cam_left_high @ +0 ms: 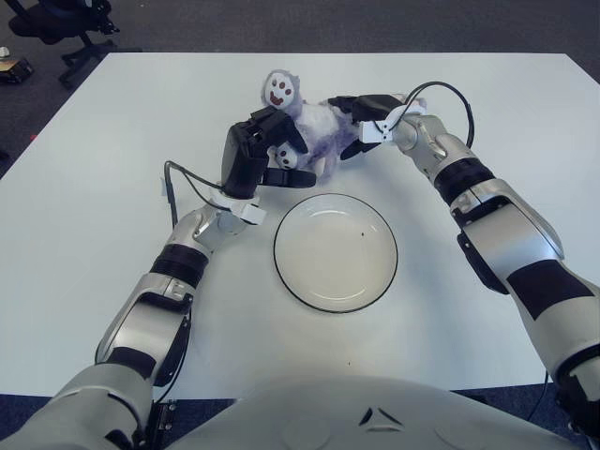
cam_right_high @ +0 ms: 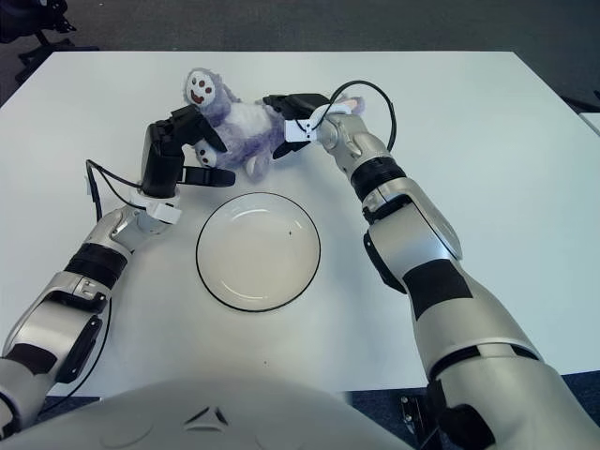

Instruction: Put the doll into the plate.

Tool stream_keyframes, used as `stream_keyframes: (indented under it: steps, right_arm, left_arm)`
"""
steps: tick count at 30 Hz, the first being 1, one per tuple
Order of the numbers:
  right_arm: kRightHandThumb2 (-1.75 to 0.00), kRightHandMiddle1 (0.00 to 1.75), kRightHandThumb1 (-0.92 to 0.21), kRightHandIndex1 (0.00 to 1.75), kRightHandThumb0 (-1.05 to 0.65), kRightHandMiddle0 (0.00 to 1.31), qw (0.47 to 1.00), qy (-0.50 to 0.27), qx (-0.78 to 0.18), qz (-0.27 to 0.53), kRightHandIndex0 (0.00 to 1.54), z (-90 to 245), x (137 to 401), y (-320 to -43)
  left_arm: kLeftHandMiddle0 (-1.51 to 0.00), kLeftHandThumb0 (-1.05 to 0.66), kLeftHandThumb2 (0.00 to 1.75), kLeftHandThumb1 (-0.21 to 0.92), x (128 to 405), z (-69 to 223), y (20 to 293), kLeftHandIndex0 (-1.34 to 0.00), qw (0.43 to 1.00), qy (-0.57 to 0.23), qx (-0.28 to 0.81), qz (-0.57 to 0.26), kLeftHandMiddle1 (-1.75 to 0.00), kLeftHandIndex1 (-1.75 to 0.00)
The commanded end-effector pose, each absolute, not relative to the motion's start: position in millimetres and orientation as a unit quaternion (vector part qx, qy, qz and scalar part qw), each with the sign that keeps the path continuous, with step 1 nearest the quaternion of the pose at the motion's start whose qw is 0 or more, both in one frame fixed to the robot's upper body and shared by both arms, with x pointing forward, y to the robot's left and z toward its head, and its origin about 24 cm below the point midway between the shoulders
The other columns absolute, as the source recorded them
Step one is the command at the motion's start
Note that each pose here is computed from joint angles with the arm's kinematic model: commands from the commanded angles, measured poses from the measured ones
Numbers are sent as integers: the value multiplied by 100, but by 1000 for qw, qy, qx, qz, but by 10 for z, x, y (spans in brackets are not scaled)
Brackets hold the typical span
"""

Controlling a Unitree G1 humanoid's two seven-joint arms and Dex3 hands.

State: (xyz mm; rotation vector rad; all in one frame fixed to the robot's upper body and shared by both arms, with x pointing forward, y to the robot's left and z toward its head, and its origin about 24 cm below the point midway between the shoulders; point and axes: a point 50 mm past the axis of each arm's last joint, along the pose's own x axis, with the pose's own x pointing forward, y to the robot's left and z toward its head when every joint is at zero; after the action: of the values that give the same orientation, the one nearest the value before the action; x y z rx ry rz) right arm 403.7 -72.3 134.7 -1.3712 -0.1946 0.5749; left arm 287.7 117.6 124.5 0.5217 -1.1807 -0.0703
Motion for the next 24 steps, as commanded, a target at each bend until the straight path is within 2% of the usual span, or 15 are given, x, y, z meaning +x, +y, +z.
stream_keyframes:
  steps: [1, 10, 24]
  right_arm:
    - [0, 0, -91, 0, -99, 28, 724, -39, -639, 256, 27, 1104, 4016, -832]
    - [0, 1, -85, 0, -82, 30, 725, -62, -649, 220, 28, 1104, 4026, -842]
    - [0, 1, -83, 0, -73, 31, 724, -93, -658, 188, 28, 1166, 4043, -843]
  left_arm:
    - [-93, -8, 70, 61, 2879, 1333, 1161, -71, 785, -573, 234, -28, -175, -175]
    - [-93, -8, 64, 64, 2861, 1318, 1141, -71, 782, -578, 233, -19, -175, -175]
    - [-93, -9, 57, 68, 2869, 1305, 1141, -70, 757, -599, 261, 13, -175, -175]
